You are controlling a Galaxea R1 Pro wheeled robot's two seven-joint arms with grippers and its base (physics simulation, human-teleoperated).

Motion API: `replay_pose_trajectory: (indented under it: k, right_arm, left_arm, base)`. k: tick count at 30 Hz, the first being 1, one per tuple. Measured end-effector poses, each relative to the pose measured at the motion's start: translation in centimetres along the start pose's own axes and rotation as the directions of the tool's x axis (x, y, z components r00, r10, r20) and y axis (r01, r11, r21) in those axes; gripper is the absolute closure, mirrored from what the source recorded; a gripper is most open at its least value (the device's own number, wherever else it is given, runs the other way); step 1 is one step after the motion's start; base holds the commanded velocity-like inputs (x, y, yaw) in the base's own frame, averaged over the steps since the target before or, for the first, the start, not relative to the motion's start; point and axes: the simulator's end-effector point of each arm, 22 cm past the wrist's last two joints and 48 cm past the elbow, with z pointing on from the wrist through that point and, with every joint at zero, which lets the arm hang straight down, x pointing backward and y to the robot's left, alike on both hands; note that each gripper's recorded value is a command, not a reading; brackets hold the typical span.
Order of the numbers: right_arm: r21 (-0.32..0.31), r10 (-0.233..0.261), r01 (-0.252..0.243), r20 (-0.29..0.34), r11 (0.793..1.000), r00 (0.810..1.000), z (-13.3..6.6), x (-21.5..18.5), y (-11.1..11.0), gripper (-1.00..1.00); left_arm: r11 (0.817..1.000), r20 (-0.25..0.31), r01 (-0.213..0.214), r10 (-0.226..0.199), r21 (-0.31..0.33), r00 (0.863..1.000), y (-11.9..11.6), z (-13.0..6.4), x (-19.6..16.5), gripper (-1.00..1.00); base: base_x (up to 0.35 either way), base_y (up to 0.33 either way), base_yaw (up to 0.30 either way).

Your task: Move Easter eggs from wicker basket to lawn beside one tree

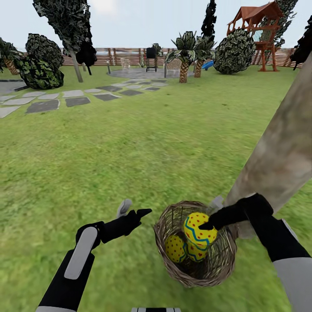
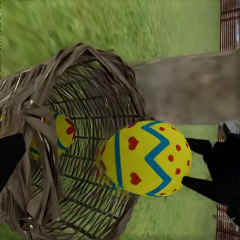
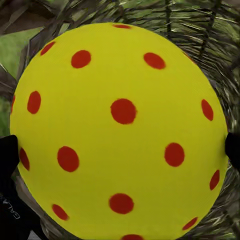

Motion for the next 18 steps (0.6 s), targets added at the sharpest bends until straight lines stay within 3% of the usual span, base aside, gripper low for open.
replay_pose_trajectory:
  k: [2, 6, 8, 9, 14, 18]
  right_arm:
    - [-0.018, 0.020, -0.019, 0.045, 1.000, 0.999, -1.6, -0.7, -0.3, 1.00]
    - [-0.075, 0.026, -0.022, 0.055, 0.997, 0.998, -4.2, 0.0, -0.3, 1.00]
    - [-0.081, 0.058, -0.050, 0.101, 0.995, 0.993, -6.0, -0.4, -1.2, 1.00]
    - [-0.078, 0.072, -0.062, 0.128, 0.995, 0.989, -6.7, -0.7, -1.6, 1.00]
    - [-0.177, 0.098, -0.056, 0.240, 0.983, 0.966, -9.3, -2.5, -0.7, 1.00]
    - [-0.202, 0.106, -0.052, 0.269, 0.978, 0.957, -10.1, -2.9, -0.5, 1.00]
  left_arm:
    - [1.000, 0.003, 0.000, 0.000, 0.000, 1.000, 0.0, -0.1, -0.1, -1.00]
    - [1.000, 0.032, 0.001, -0.001, -0.003, 0.999, 0.1, -0.1, -0.7, -1.00]
    - [1.000, 0.034, 0.001, -0.001, -0.003, 0.999, 0.1, 0.0, -0.8, -1.00]
    - [1.000, 0.034, 0.002, -0.002, -0.003, 0.999, 0.1, 0.0, -0.8, -1.00]
    - [1.000, 0.034, 0.003, -0.003, -0.002, 0.999, 0.1, 0.0, -0.8, -1.00]
    - [1.000, 0.035, 0.004, -0.003, -0.002, 0.999, 0.1, 0.0, -0.8, -1.00]
  base:
    - [0.000, 0.000, 0.000]
    - [-0.001, 0.000, 0.000]
    - [-0.094, 0.000, 0.000]
    - [-0.221, 0.000, 0.000]
    - [-0.314, 0.000, 0.000]
    - [-0.310, 0.000, 0.000]
